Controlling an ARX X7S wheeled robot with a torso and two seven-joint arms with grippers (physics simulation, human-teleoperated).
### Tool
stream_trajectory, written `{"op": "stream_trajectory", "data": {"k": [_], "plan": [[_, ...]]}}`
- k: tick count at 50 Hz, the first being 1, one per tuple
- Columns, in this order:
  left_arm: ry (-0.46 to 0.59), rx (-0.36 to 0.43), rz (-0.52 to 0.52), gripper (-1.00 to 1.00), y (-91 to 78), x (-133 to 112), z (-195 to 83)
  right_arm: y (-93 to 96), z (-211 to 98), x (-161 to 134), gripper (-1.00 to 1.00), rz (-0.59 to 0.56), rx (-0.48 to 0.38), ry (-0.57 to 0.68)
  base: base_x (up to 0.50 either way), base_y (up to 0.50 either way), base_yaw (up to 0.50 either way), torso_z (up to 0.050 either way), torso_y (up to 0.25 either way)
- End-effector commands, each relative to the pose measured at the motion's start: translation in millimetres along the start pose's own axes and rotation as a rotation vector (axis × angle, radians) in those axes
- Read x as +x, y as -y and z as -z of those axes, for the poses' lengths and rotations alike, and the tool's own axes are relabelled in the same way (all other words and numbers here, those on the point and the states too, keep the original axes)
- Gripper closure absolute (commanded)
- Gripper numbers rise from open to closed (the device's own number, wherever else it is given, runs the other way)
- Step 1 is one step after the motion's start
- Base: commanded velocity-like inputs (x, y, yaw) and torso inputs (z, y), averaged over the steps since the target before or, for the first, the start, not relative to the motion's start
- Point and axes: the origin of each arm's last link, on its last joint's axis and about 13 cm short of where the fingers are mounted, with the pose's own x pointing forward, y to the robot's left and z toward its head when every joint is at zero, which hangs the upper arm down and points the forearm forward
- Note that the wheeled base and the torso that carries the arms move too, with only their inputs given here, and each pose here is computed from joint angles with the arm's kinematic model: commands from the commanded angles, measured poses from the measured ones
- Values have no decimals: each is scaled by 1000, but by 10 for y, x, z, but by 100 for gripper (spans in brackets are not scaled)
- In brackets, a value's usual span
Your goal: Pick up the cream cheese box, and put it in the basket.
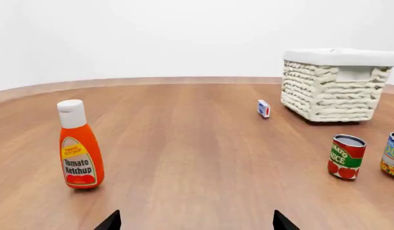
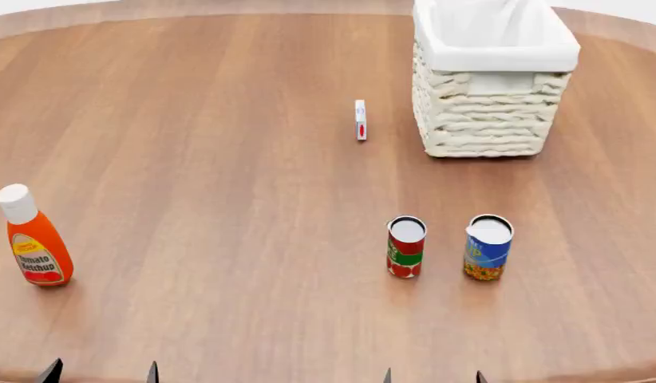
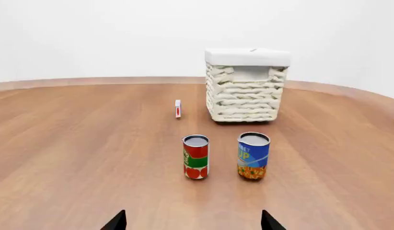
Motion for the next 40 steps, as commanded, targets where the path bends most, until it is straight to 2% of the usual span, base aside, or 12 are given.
{"op": "stream_trajectory", "data": {"k": [1, 12, 13, 14, 16, 17, 20, 40], "plan": [[0, 0, 0, -100, -1, 8, 10, -3, 8, 7, -100, 0, 0, 0, 0, 0, 0, 0, 0], [14, -4, 2, -100, -8, -8, -3, -14, 8, -6, -100, -15, -4, 2, 0, 0, 0, 0, 0], [15, 31, -19, -100, -5, -6, -2, -16, 13, -4, -100, -15, -6, 2, 0, 0, 0, 0, 0], [34, 34, -8, -100, 0, -7, -2, -18, 20, 0, -100, -15, -9, -1, 0, 0, 0, 0, 0], [26, 31, -10, -100, -3, -11, 3, -19, 21, 0, -100, -16, -10, -1, 0, 0, 0, 0, 0], [20, -4, 15, -100, -7, -22, 5, -20, 21, -2, -100, -17, -11, -1, 0, 0, 0, 0, 0], [27, 25, 5, -100, 0, -24, 17, -19, 19, -4, -100, -17, -11, 1, 0, 0, 0, 0, 0], [32, 8, 2, -100, -1, -16, 2, -16, 29, 4, -100, -12, -16, -14, 6, -9, 0, 0, 0]]}}
